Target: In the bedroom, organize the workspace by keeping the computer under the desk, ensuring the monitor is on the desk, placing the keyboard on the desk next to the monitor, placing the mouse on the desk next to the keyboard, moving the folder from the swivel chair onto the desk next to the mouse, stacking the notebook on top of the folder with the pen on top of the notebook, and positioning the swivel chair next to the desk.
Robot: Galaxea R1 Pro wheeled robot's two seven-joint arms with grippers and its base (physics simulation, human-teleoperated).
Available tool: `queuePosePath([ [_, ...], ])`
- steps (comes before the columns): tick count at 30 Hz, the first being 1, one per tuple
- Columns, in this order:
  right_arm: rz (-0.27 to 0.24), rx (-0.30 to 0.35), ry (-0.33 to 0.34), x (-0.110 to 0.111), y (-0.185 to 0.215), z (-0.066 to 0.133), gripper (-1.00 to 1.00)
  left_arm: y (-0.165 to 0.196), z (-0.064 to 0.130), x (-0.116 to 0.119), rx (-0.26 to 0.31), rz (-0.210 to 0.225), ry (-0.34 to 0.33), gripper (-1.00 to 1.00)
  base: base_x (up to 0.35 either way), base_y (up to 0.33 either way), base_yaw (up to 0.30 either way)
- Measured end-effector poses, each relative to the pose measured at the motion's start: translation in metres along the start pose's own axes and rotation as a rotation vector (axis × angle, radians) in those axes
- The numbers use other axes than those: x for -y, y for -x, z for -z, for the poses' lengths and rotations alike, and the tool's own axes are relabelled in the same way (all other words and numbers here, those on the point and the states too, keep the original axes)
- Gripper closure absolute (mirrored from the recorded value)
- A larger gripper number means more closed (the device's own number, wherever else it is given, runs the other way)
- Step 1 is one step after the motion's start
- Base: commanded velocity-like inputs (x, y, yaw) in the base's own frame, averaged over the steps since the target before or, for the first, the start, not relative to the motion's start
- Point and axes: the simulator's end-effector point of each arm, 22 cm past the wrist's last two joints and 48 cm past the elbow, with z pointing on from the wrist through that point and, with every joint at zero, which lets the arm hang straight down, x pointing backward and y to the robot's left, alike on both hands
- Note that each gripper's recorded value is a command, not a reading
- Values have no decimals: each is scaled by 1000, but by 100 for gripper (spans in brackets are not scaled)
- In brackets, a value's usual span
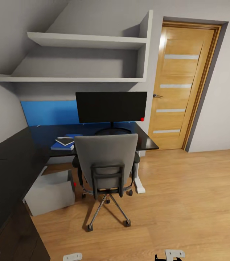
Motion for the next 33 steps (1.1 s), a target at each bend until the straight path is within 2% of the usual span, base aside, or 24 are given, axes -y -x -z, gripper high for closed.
queuePosePath([
  [29, 0, -1, 0, 9, 43, 34, -100, 35, 44, 1, 1, 7, -10, -100, 0, 0, 0],
  [33, -1, -1, 0, 9, 43, 34, -100, 35, 44, 1, 0, 7, -10, -100, 0, 0, 0],
])
